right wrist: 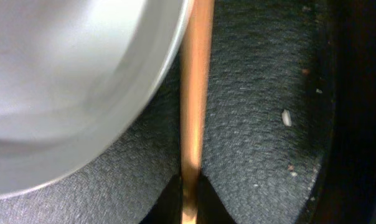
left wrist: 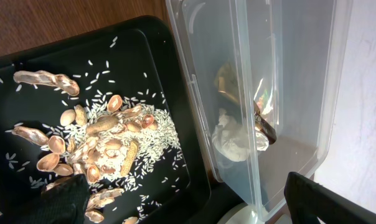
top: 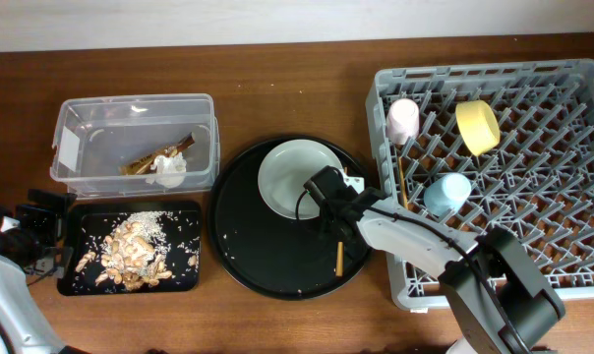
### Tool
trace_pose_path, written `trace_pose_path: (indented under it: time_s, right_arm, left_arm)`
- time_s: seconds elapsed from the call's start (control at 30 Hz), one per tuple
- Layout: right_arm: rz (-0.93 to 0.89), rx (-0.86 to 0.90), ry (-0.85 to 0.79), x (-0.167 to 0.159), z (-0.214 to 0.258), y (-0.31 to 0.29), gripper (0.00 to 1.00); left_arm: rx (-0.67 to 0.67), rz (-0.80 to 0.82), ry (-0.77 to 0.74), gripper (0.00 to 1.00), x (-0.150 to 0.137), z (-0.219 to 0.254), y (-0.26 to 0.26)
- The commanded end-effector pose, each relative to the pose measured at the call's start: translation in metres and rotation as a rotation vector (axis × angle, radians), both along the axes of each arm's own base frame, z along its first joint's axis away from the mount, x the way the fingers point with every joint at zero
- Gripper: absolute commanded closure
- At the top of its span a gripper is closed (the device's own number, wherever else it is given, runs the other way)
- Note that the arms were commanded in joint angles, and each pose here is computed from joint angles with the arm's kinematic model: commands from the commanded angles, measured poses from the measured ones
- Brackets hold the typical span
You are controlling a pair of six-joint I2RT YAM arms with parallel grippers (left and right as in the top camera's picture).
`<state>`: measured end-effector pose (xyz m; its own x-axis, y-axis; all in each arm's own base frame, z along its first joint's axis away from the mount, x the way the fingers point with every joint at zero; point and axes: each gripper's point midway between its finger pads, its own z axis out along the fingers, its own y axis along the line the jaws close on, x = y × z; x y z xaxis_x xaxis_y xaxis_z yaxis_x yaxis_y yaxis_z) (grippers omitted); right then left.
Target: Sort waste into correct bins and load items into the dishwasher rack
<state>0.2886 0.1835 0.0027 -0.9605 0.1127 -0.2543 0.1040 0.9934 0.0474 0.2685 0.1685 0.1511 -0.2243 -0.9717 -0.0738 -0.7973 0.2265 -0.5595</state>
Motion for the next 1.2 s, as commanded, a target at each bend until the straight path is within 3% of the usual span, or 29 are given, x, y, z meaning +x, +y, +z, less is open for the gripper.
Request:
trace_pose_path:
  time_s: [0.0,0.17,0.4,0.5,0.77,1.1,1.13,1.17]
  right_arm:
    - [-0.009,-0.028,0.016,-0.004,-0.009,-0.004,0.96]
    - [-0.019,-0.002,-0.051,0.010,0.021,0.000,0.96]
    - [0.070,0.024,-0.217,0.026,0.141,-0.017,0.96]
    - [0.118,-0.013,-0.224,0.018,0.160,-0.039,0.96]
    - [0.165,-0.156,-0.097,0.011,0.151,-0.111,0.96]
    - [0.166,-0.192,-0.001,0.014,0.124,-0.128,0.95]
    - [0.166,-0.193,0.004,0.014,0.123,-0.128,0.77]
    - [0.166,-0.193,0.004,0.014,0.123,-0.128,0.72]
  left_arm:
    - [0.014,0.008,-0.020,0.01,0.001,0.009,0.003]
    - [0.014,0.008,-0.020,0.00,0.001,0.009,0.003]
    - [0.014,0.008,-0.020,0.01,0.001,0.009,0.003]
    - [0.014,0.008,-0.020,0.01,0.001,0.009,0.003]
    - [0.014,0.008,-0.020,0.01,0.001,0.009,0.003]
    - [0.014,0.008,-0.020,0.01,0.001,0.009,0.003]
    - [0.014,0.008,-0.020,0.01,0.001,0.009,0.003]
    - [0.014,0.008,-0.020,0.01,0.001,0.009,0.003]
